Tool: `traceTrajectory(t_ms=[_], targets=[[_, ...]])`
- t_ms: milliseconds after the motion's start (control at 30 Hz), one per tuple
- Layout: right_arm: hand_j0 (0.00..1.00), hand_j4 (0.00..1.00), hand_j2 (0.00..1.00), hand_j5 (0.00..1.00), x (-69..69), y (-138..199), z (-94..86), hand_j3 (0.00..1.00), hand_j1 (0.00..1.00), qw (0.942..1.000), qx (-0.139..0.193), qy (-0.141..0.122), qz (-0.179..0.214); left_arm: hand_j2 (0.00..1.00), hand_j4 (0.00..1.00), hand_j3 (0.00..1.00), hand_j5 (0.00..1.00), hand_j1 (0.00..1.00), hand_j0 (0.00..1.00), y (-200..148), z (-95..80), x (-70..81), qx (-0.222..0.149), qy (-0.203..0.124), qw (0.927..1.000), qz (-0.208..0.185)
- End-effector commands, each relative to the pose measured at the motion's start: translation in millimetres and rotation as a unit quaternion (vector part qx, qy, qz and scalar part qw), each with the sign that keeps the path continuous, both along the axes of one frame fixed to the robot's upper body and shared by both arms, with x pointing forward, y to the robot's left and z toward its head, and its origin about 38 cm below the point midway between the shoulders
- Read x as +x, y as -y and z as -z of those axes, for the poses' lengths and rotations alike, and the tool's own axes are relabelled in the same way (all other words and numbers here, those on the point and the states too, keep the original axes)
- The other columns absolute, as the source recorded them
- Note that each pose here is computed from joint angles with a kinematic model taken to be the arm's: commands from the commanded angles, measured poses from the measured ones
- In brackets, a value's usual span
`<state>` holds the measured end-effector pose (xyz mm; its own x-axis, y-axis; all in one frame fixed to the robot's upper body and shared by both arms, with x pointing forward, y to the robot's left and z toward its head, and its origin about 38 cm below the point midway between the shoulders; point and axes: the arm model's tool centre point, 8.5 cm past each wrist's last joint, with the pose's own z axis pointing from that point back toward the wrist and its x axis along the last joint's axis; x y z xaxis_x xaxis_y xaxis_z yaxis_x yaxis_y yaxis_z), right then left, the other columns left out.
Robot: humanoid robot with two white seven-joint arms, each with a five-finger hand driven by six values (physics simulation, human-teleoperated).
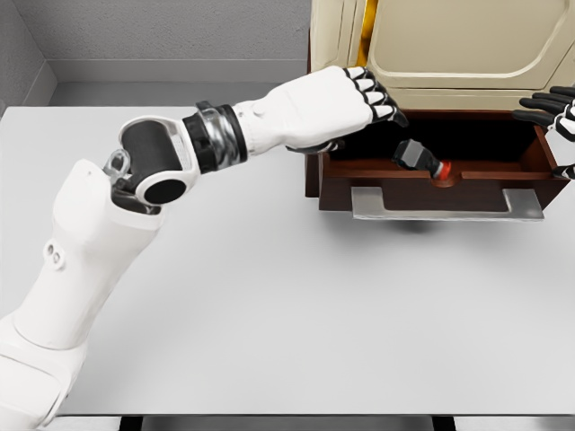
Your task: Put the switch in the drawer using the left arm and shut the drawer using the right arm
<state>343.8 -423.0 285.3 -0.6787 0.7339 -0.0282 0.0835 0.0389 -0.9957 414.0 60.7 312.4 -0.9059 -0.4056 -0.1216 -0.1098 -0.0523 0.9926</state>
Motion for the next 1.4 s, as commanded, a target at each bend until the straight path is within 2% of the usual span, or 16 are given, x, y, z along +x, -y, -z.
traceTrajectory(t_ms=[0,167,200,233,333,400,433,500,600,700,733,767,900,1100,1267,1367], targets=[[1.00,1.00,1.00,1.00,-1.4,-2.4,5.1,1.00,1.00,0.9999,-0.009,-0.011,-0.007,0.82,0.82,0.82,0.82,0.82,0.82,-30.9,-16.3,-8.6,-0.009,0.014,0.9999,0.000],[1.00,1.00,1.00,1.00,-3.9,-2.0,6.9,1.00,1.00,0.9997,-0.015,-0.018,-0.009,0.85,0.85,0.85,0.85,0.85,0.85,-112.5,-14.8,-14.6,-0.027,0.022,0.9994,-0.005],[1.00,1.00,1.00,1.00,-3.7,-1.1,7.1,1.00,1.00,0.9997,-0.015,-0.018,-0.007,0.89,0.89,0.89,0.89,0.89,0.89,-133.7,-15.5,-13.8,-0.035,0.024,0.9987,-0.027],[1.00,1.00,1.00,1.00,-3.4,0.2,6.4,1.00,1.00,0.9997,-0.015,-0.017,-0.006,1.00,1.00,1.00,1.00,1.00,1.00,-155.4,-17.2,-14.1,-0.052,0.022,0.9971,-0.051],[1.00,1.00,1.00,1.00,-3.3,4.0,1.0,1.00,1.00,0.9996,-0.024,-0.016,-0.003,1.00,1.00,1.00,1.00,1.00,1.00,-231.6,-11.1,-30.8,-0.124,-0.009,0.9862,-0.109],[1.00,1.00,1.00,1.00,-2.7,5.7,-2.1,1.00,1.00,0.9997,-0.021,-0.013,0.000,1.00,1.00,1.00,1.00,1.00,1.00,-289.5,0.5,-47.6,-0.160,-0.011,0.9689,-0.189],[1.00,1.00,1.00,1.00,-2.6,5.8,-2.8,1.00,1.00,0.9997,-0.021,-0.011,0.000,1.00,1.00,1.00,1.00,1.00,1.00,-303.2,14.0,-57.1,-0.184,-0.028,0.9614,-0.203],[1.00,1.00,1.00,1.00,-1.7,7.0,-10.7,1.00,1.00,0.9997,-0.024,-0.002,0.001,1.00,1.00,1.00,1.00,1.00,1.00,-312.5,42.2,-66.5,-0.200,-0.073,0.9541,-0.210],[1.00,1.00,1.00,1.00,-0.6,8.1,-17.8,1.00,1.00,0.9997,-0.024,0.008,0.003,1.00,1.00,1.00,1.00,1.00,1.00,-319.4,85.1,-71.0,-0.225,-0.134,0.9379,-0.227],[1.00,1.00,1.00,1.00,-1.2,5.7,-18.5,1.00,1.00,0.9997,-0.023,0.009,-0.001,1.00,1.00,1.00,1.00,1.00,1.00,-316.0,116.6,-78.0,-0.239,-0.172,0.9254,-0.239],[1.00,1.00,1.00,1.00,-1.6,4.1,-15.4,1.00,1.00,0.9997,-0.023,0.005,-0.003,1.00,1.00,1.00,1.00,1.00,1.00,-309.9,134.6,-82.6,-0.257,-0.192,0.9158,-0.242],[1.00,1.00,1.00,1.00,-2.0,3.7,-12.7,1.00,1.00,0.9997,-0.024,0.001,-0.003,1.00,1.00,1.00,1.00,1.00,1.00,-305.3,140.5,-83.8,-0.272,-0.197,0.9107,-0.241],[1.00,1.00,1.00,1.00,-5.6,2.1,-2.1,1.00,1.00,0.9997,-0.022,-0.013,-0.005,1.00,1.00,1.00,1.00,1.00,1.00,-301.7,143.5,-83.8,-0.282,-0.200,0.9076,-0.239],[1.00,1.00,1.00,1.00,-11.2,-11.7,0.3,1.00,1.00,0.9993,-0.017,-0.017,-0.027,1.00,1.00,1.00,1.00,1.00,1.00,-299.1,148.8,-83.5,-0.292,-0.205,0.9029,-0.240],[1.00,1.00,1.00,1.00,-9.3,-5.6,5.7,1.00,1.00,0.9996,-0.015,-0.021,-0.016,1.00,1.00,1.00,1.00,1.00,1.00,-301.3,152.1,-82.8,-0.293,-0.209,0.9005,-0.244],[1.00,1.00,1.00,1.00,-8.2,-5.5,16.1,1.00,1.00,0.9997,0.003,-0.023,-0.009,1.00,1.00,1.00,1.00,1.00,1.00,-300.9,152.3,-82.7,-0.293,-0.210,0.9006,-0.243]])
